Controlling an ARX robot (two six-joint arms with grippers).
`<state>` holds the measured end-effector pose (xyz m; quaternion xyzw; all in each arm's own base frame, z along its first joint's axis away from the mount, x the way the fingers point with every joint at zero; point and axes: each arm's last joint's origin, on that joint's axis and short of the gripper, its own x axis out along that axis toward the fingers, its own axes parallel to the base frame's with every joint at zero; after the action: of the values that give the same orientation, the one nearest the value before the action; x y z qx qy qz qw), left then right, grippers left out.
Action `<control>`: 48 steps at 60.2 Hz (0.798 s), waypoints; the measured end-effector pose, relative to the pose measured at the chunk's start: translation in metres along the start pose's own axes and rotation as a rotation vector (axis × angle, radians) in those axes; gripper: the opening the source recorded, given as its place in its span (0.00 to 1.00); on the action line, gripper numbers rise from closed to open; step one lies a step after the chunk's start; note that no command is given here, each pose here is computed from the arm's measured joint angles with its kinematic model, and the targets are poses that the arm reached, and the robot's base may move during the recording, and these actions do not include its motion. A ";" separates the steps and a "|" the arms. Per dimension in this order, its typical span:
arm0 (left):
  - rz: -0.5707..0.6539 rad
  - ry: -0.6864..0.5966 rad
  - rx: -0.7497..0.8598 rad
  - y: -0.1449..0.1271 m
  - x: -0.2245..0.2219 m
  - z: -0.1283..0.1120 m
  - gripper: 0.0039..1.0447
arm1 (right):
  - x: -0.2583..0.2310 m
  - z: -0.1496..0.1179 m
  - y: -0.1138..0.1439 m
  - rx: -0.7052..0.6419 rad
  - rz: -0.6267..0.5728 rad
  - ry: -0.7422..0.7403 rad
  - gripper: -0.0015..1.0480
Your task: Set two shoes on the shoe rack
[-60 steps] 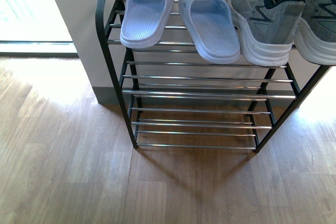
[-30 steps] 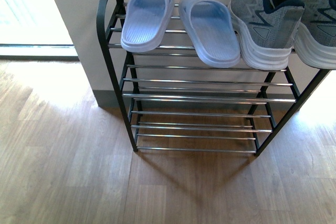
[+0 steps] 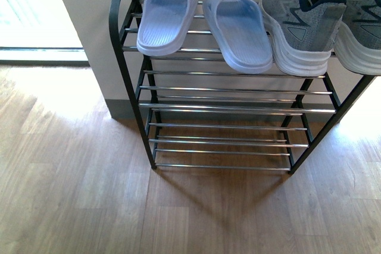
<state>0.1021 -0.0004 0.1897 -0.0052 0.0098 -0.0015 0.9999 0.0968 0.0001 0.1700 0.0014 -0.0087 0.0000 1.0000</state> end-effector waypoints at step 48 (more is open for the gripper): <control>0.000 -0.019 0.000 0.000 -0.004 -0.022 0.01 | 0.000 0.000 0.000 0.000 0.000 -0.001 0.91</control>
<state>0.0977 -0.0003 0.1676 -0.0052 0.0005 -0.0015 1.0000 0.0968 0.0001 0.1701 0.0014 -0.0091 0.0000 1.0000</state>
